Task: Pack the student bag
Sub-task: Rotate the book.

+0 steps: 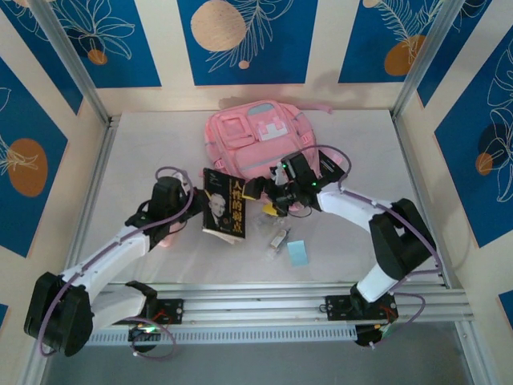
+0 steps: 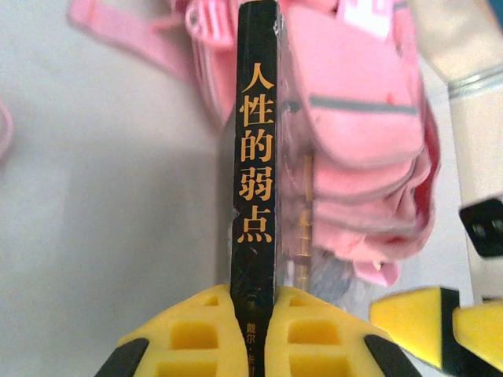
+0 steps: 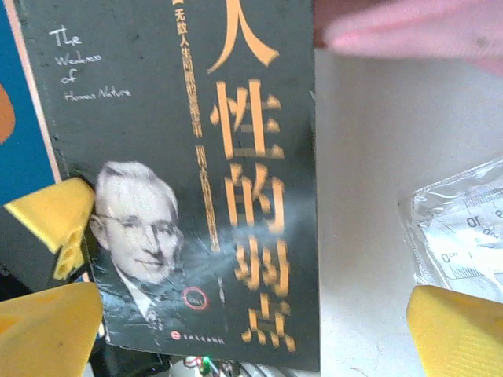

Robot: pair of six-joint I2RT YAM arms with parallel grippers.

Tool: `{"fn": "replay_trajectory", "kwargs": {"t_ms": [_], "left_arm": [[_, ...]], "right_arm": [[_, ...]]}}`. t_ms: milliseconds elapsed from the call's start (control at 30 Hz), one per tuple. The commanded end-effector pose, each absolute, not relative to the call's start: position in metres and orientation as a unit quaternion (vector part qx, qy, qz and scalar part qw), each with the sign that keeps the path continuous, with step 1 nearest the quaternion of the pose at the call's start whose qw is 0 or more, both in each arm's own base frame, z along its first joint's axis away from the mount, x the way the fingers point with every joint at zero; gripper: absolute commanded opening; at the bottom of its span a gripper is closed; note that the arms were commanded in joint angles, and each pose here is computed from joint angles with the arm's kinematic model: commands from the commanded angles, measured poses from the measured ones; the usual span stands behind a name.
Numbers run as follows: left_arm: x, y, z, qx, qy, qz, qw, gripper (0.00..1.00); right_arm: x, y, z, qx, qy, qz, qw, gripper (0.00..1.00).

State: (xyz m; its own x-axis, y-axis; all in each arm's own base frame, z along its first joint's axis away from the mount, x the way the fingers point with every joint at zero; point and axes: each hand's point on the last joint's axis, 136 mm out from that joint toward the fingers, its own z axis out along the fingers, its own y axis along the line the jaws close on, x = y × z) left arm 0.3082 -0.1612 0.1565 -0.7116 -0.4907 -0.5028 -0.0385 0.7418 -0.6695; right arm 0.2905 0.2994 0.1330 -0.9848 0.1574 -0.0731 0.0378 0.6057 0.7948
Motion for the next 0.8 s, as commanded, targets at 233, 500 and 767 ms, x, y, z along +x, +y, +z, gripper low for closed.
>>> {"fn": "replay_trajectory", "kwargs": {"t_ms": [233, 500, 767], "left_arm": [[0.386, -0.133, 0.256, -0.221, 0.768, -0.314, 0.513, 0.0], [0.406, -0.134, 0.253, -0.318, 0.691, -0.384, 0.524, 0.0], [0.392, -0.125, 0.269, -0.339, 0.651, -0.392, 0.554, 0.0]], "right_arm": [[0.294, 0.342, 0.189, 0.114, 0.851, 0.502, 0.099, 0.99], [0.313, 0.382, 0.224, 0.195, 0.761, 0.602, 0.142, 0.99], [0.322, 0.406, 0.227, 0.225, 0.705, 0.664, 0.106, 0.99]]}}
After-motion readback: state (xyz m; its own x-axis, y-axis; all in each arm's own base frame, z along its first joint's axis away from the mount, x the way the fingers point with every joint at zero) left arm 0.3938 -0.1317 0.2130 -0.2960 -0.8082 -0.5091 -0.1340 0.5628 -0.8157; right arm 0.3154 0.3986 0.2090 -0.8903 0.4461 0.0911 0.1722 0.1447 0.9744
